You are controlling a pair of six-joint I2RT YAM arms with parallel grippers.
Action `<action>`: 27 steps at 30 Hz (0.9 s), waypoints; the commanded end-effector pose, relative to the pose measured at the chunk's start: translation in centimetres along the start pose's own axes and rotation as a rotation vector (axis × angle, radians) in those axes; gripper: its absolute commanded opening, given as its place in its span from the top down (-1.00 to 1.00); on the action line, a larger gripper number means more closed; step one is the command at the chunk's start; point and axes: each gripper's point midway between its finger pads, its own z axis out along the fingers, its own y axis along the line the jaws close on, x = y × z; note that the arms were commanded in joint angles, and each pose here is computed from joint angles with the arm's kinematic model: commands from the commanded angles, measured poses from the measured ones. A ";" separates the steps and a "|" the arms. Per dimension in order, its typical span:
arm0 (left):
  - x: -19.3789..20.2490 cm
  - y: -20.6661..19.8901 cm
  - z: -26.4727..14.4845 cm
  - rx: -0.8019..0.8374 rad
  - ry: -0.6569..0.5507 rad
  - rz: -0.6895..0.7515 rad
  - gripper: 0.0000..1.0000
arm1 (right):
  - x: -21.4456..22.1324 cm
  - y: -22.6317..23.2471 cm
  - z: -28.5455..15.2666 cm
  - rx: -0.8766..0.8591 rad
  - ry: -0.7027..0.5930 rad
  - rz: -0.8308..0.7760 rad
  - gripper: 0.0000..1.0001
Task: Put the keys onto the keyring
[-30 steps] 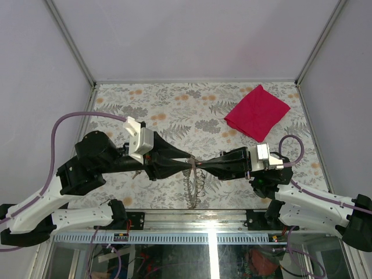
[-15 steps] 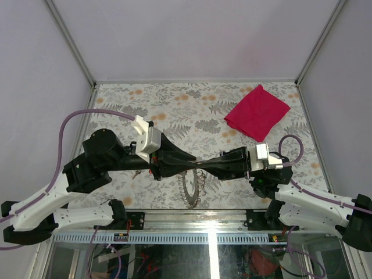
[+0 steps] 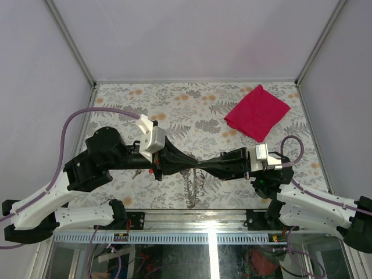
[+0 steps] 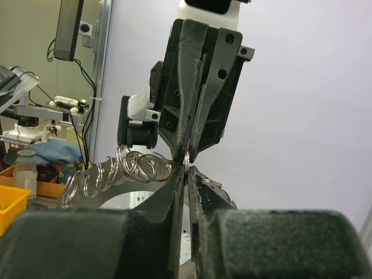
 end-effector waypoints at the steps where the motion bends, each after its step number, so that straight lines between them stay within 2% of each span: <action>1: 0.1 0.3 0.0 -0.020 0.050 0.000 1.00 | -2.6 -0.5 0.4 0.033 -0.025 -0.085 0.74; 6: 0.4 0.3 -0.3 -0.023 0.094 0.004 1.00 | -1.8 -0.7 -0.2 0.056 0.053 -0.100 0.66; 27: 1.6 1.1 0.0 -0.045 0.202 0.001 1.00 | -0.4 -0.6 -0.9 0.047 0.198 -0.101 0.65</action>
